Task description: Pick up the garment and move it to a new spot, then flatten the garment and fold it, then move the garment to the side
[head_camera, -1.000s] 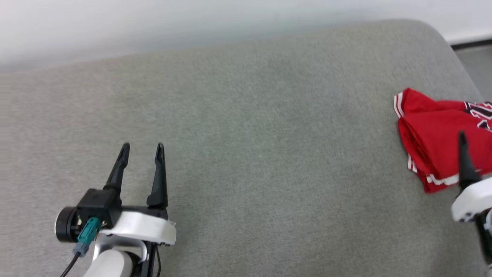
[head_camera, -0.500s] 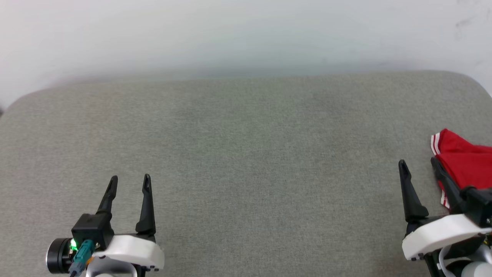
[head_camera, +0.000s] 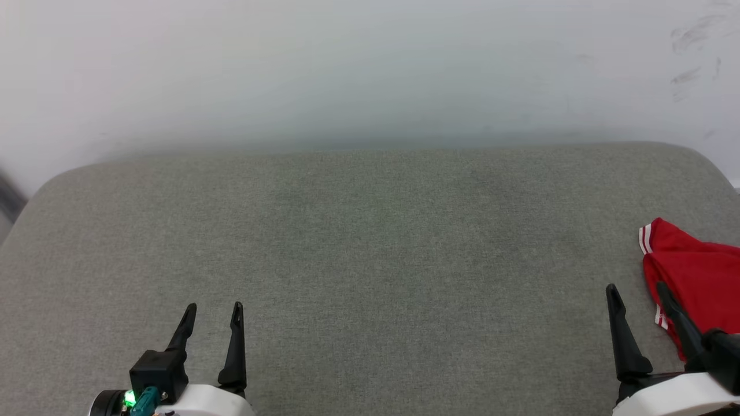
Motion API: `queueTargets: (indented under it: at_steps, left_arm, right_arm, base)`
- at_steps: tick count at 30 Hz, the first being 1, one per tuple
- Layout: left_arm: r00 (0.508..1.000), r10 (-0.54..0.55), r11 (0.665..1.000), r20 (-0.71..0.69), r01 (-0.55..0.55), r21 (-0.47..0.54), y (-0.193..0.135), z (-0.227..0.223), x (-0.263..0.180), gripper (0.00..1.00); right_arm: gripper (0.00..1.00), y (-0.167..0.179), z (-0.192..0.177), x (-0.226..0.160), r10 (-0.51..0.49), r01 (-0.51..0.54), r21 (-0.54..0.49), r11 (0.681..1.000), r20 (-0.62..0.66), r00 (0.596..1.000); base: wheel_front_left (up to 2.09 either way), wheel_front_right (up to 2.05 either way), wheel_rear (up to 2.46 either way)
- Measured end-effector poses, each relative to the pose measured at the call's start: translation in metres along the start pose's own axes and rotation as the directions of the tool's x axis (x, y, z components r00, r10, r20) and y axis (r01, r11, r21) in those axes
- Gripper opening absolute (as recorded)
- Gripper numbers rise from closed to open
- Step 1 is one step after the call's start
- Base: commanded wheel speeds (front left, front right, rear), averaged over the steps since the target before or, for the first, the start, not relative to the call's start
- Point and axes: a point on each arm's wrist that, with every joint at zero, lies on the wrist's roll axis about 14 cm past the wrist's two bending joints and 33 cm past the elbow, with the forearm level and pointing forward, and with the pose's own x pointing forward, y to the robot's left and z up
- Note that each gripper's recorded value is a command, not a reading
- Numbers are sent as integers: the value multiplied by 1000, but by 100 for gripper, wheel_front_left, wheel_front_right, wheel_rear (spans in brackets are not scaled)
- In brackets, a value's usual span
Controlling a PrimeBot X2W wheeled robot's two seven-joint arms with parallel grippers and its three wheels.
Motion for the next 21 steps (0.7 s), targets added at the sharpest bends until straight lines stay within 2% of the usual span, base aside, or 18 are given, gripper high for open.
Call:
queueTargets:
  at_steps: [19, 20, 21]
  left_arm:
    - [1000, 0, 1000, -1, 0, 29, 3, -3, -5, 100]
    - [1000, -2, 1000, -7, 2, 27, 3, -4, -6, 0]
    - [1000, -1, 1000, -18, 1, 23, 2, -8, -7, 0]
  right_arm:
    - [100, 5, 0, -2, 13, -13, -7, 1000, -4, 1000]
    - [0, 5, -2, -2, 12, -12, -5, 1000, -9, 1000]
    - [0, 4, -7, -3, 11, -11, -3, 1000, -23, 1000]
  base:
    - [0, 0, 0]
    - [0, 0, 0]
    - [0, 0, 0]
